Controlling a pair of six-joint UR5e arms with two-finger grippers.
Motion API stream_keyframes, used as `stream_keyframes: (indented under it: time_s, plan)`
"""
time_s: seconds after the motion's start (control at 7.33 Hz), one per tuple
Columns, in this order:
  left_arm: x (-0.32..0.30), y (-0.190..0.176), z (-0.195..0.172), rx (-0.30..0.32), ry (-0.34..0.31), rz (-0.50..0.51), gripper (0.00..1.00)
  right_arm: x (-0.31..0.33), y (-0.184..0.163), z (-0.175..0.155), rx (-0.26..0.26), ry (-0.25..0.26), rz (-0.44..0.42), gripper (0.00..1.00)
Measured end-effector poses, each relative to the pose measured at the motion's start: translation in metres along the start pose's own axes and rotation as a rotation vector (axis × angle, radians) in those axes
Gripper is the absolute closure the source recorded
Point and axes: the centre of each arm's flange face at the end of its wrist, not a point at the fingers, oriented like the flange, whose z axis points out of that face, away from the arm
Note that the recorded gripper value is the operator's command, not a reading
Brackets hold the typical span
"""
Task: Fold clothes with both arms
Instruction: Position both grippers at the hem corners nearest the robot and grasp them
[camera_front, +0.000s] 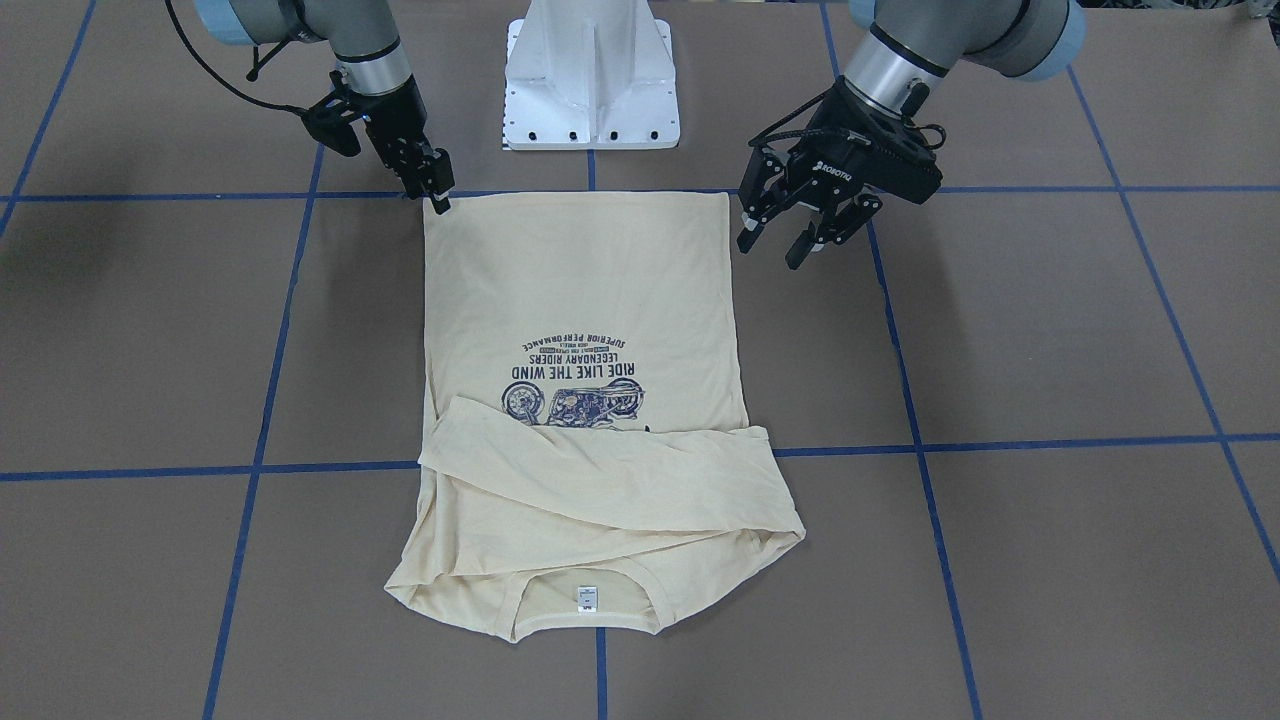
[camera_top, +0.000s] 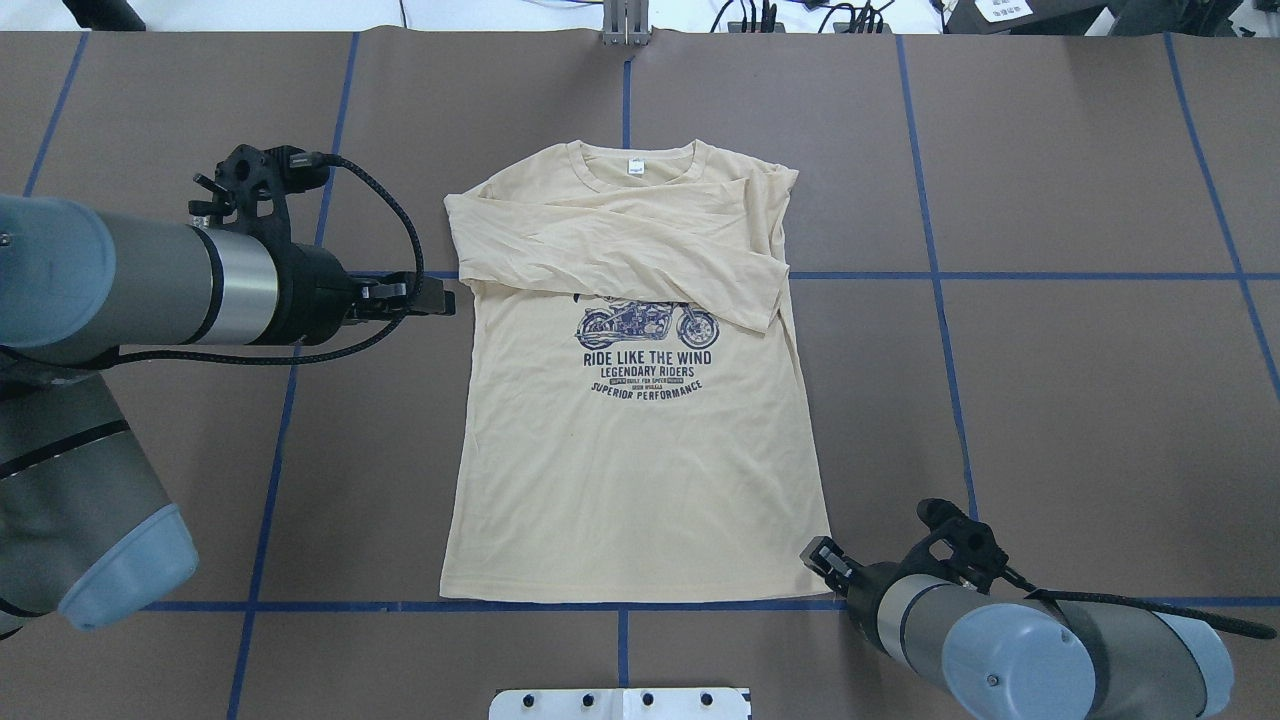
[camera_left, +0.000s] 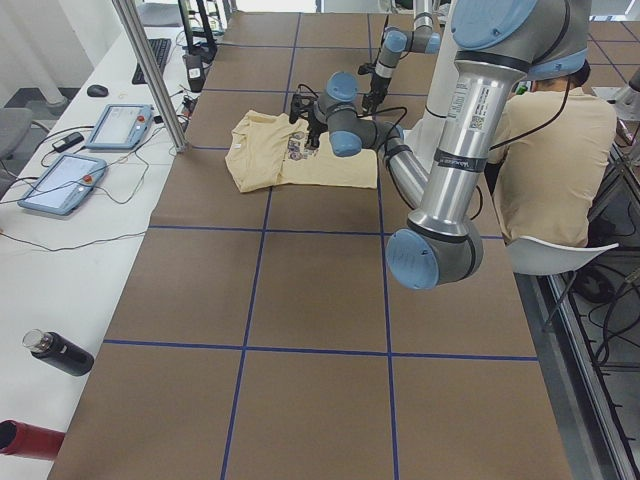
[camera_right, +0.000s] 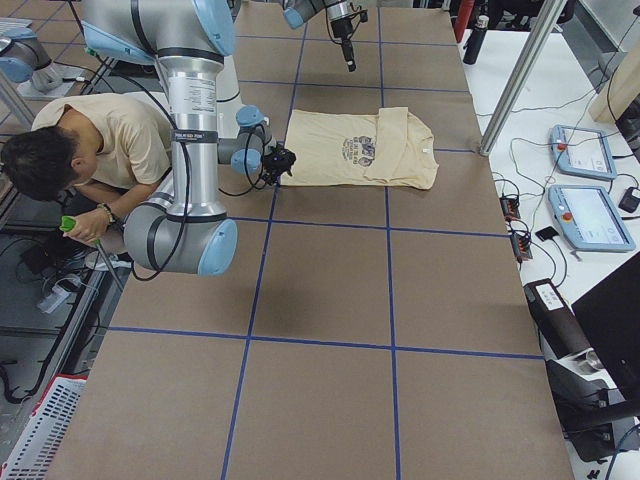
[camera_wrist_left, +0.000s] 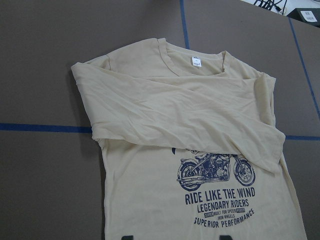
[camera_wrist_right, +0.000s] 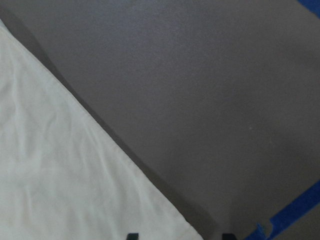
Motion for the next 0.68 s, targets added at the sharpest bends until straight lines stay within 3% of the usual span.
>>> stream_keyframes:
  time_s: [0.68]
  plan:
    - [-0.0013, -0.0009, 0.0014, 0.018, -0.009, -0.003, 0.35, 0.0028, -0.0018, -0.0017, 0.002, 0.003, -0.001, 1.0]
